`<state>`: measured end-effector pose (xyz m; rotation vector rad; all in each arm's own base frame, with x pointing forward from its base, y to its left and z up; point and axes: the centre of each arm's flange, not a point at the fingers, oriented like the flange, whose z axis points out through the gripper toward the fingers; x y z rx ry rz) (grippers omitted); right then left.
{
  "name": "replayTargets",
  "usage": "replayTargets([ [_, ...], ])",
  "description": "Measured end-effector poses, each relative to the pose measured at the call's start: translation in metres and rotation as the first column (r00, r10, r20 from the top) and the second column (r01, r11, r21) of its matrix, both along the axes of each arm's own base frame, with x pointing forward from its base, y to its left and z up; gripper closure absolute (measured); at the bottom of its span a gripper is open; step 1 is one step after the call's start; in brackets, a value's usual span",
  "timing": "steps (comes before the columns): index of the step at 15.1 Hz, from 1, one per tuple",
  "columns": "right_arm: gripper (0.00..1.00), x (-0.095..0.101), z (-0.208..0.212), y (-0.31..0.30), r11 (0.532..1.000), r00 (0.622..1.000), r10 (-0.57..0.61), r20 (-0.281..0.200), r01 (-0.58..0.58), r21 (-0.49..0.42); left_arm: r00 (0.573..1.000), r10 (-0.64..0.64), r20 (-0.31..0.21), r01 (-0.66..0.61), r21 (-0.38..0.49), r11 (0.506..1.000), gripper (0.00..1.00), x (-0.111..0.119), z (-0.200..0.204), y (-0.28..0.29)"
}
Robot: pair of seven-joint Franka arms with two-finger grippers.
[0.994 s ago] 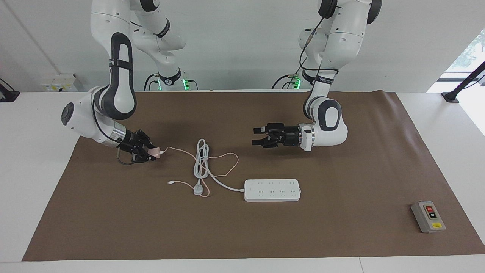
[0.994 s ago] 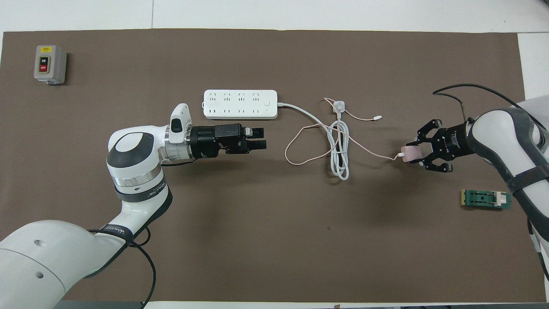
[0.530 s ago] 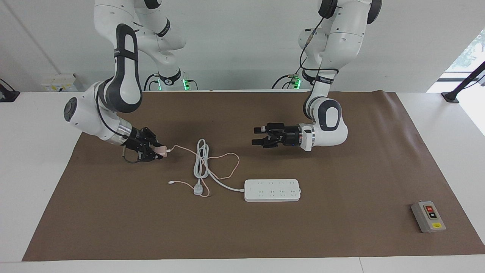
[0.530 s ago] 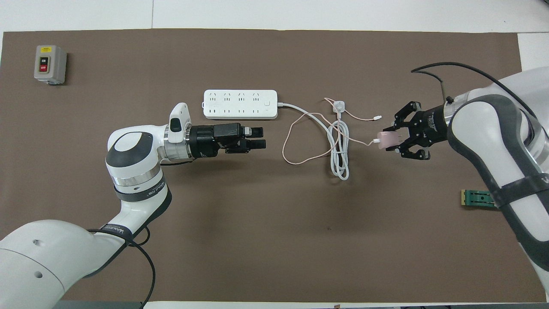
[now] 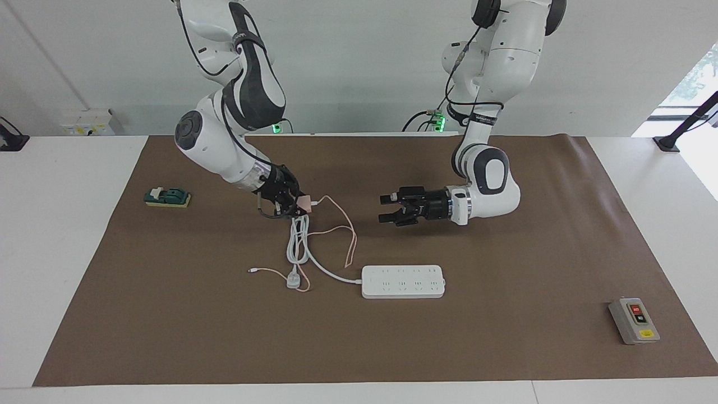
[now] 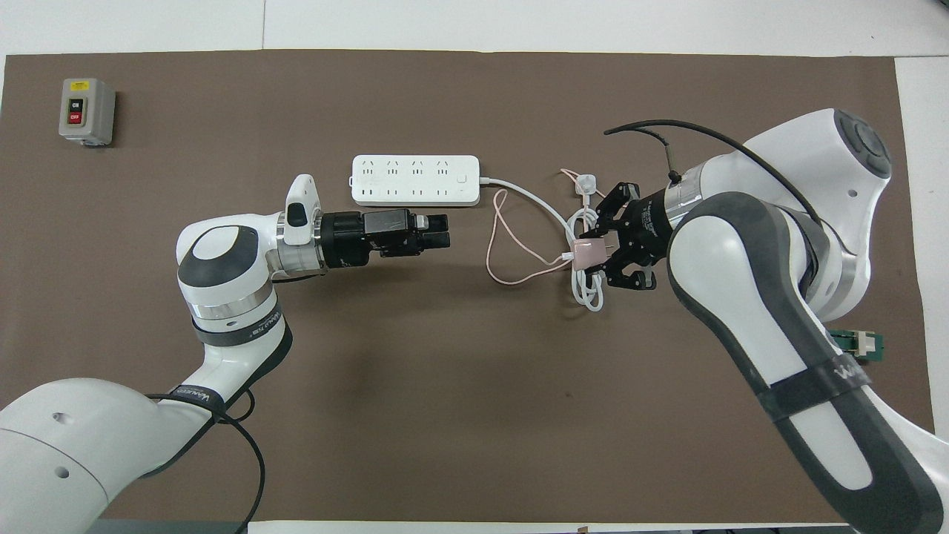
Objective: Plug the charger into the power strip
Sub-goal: 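Carry the pink plug with the right gripper toward the left gripper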
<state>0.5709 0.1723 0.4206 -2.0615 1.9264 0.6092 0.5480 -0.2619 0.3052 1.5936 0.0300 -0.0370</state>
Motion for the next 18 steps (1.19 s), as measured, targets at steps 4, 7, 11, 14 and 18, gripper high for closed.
replayTargets([
  [4,0.53,-0.005,0.006,0.043,1.0,0.999,-0.016,0.048,0.015,0.018,1.0,-0.001,0.02,0.001,0.001,1.0,0.0,0.001,0.001,0.0],
  [7,0.53,-0.009,0.012,0.07,0.999,0.996,-0.028,0.087,0.024,0.042,0.999,-0.006,0.042,0.006,0.004,1.0,0.0,0.0,-0.002,-0.002],
  [11,0.53,0.004,0.023,0.09,0.998,0.994,-0.053,0.096,0.049,0.049,0.999,-0.011,0.042,0.01,0.01,1.0,0.0,-0.002,-0.015,-0.005],
  [14,0.53,0.028,0.017,0.101,0.998,0.994,-0.054,0.097,0.05,0.041,0.999,-0.012,0.045,0.012,0.017,1.0,0.0,-0.004,-0.017,-0.008],
  [18,0.53,0.051,-0.006,0.106,0.999,0.995,-0.052,0.083,0.05,0.019,0.998,-0.02,0.051,0.019,0.017,1.0,0.0,-0.006,-0.017,-0.012],
])
